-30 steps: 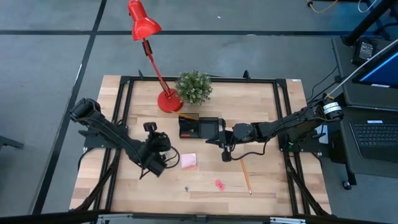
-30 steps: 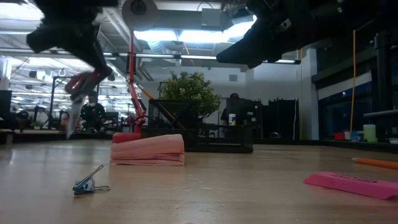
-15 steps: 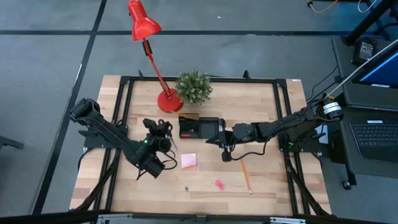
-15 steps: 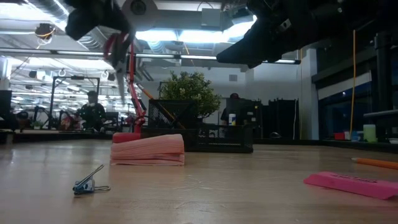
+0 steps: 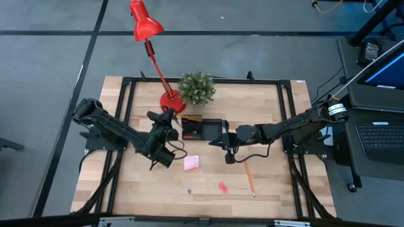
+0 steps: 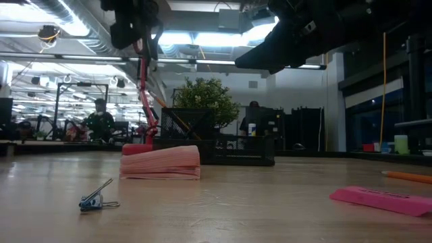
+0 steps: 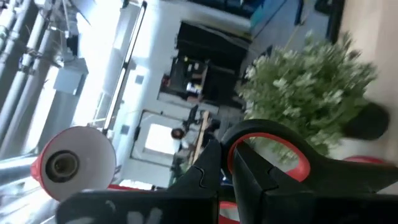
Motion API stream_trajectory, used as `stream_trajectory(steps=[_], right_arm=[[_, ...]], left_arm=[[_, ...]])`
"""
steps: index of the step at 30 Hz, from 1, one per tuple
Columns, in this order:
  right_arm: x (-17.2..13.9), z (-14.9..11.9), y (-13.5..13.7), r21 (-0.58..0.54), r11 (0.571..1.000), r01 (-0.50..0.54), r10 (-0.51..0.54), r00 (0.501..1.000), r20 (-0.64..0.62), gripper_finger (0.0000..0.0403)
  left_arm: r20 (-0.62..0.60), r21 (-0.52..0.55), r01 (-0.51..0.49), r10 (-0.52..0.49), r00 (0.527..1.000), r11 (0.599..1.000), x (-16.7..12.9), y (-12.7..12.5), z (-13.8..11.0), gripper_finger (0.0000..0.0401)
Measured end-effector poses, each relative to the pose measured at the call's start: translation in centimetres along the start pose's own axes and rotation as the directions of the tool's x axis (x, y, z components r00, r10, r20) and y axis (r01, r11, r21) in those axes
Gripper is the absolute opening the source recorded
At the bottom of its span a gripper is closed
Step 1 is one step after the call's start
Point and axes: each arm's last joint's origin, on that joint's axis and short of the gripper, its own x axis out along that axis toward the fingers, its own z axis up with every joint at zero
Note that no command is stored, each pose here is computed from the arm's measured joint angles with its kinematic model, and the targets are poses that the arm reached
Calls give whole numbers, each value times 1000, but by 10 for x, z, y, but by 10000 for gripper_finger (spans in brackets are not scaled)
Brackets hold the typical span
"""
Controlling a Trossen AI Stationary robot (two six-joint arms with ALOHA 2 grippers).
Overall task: Pick and place office supplies into organizer
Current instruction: Put the black scissors into the black desk organizer
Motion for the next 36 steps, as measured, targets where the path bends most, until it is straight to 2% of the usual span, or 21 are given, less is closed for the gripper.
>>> stream_trajectory(steps=[16,31,36], right_arm=[[0,-1,0,-21,1000,0,0,1000,-8,3],[0,-1,0,-22,1000,0,0,1000,-8,3],[0,-1,0,-20,1000,0,0,1000,-8,3]], left_arm=[[-145,-21,-52,49,988,998,39,3,-5,12],[-156,-73,-65,53,986,995,45,-2,8,12],[-165,-49,-65,56,985,997,49,-12,13,12]])
